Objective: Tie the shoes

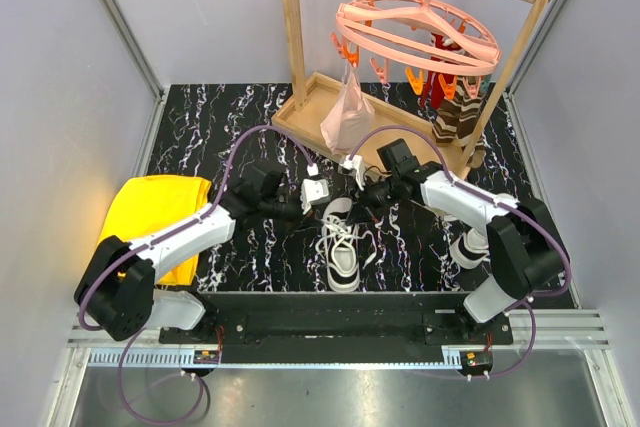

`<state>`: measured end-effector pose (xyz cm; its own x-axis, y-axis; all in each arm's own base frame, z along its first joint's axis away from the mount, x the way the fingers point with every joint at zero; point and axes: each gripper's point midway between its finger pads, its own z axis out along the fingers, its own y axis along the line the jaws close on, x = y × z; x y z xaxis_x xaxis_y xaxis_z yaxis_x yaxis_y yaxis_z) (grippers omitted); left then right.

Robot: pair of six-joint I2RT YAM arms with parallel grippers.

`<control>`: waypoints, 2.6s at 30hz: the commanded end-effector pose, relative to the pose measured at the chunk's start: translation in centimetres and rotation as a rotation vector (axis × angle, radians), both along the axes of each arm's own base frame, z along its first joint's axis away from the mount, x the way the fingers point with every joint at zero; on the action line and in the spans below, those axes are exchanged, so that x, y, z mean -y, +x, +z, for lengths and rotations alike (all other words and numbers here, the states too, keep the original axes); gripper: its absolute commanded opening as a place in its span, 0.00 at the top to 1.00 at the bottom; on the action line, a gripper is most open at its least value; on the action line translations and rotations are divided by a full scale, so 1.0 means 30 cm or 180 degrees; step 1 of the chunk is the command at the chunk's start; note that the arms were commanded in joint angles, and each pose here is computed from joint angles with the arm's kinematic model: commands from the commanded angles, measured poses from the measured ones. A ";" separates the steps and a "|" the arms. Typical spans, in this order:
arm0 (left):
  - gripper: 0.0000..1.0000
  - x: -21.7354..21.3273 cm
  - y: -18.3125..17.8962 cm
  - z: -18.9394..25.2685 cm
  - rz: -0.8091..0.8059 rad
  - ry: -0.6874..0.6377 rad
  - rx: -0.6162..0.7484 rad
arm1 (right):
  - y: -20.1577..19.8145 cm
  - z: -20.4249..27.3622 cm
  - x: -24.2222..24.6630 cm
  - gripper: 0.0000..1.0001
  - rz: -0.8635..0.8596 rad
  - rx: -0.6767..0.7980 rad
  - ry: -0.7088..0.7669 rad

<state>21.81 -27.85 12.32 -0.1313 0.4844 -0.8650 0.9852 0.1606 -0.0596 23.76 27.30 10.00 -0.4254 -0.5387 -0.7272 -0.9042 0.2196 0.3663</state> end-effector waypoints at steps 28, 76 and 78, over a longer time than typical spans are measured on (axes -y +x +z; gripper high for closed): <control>0.68 0.011 -0.017 0.153 -0.0263 -0.0349 0.0570 | 0.005 0.061 -0.003 1.00 -0.0023 0.0041 0.0190; 1.00 -0.010 0.058 -0.033 -0.0363 0.0518 0.0790 | 0.027 0.067 -0.008 1.00 -0.0046 0.0037 0.0256; 1.00 -0.026 0.052 -0.029 -0.0332 0.0525 0.0768 | 0.024 0.063 -0.005 1.00 -0.0047 0.0040 0.0245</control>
<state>22.92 -27.88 10.26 0.1234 0.6248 -0.7710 0.9854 0.0146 0.1695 23.76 27.16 10.49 -0.4770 -0.4944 -0.7267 -0.8781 0.2323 0.4183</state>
